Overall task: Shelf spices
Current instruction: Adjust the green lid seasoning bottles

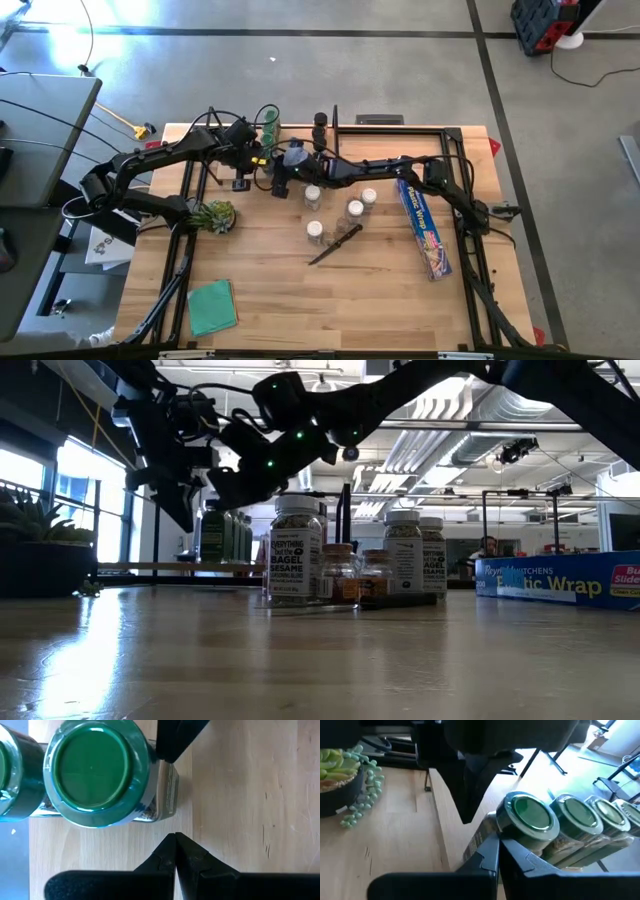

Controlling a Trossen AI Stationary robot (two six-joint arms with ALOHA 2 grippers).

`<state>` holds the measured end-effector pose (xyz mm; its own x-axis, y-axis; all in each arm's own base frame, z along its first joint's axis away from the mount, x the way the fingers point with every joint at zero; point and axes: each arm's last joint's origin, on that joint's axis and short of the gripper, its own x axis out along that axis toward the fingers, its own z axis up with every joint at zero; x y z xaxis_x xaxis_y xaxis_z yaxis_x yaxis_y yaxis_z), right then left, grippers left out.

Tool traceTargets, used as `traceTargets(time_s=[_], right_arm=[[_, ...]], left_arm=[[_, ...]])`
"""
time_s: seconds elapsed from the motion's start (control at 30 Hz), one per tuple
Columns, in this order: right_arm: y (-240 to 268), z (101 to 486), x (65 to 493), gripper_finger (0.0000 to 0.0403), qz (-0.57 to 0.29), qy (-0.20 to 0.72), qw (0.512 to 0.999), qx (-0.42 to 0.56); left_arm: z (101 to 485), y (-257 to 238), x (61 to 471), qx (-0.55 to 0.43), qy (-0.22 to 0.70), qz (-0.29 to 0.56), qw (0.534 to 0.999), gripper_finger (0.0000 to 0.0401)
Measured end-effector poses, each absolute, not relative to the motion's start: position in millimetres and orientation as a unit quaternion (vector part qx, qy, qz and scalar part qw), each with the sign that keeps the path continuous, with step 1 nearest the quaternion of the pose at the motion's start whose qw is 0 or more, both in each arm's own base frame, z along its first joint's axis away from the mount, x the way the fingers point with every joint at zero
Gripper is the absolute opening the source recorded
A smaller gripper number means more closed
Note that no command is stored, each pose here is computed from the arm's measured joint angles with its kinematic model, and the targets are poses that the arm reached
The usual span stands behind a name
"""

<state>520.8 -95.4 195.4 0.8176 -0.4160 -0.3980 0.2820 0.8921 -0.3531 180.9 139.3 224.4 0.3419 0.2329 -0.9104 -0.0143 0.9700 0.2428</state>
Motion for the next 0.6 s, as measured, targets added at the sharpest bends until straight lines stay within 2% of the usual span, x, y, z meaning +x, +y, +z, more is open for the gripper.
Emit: traceTargets(time_s=[0.6], right_arm=[[-97.2,195.5,520.5,0.0,-0.187,0.238,0.943,-0.14]], left_arm=[[224.4,139.5,180.8,0.094,0.569,0.08,0.813,0.0]])
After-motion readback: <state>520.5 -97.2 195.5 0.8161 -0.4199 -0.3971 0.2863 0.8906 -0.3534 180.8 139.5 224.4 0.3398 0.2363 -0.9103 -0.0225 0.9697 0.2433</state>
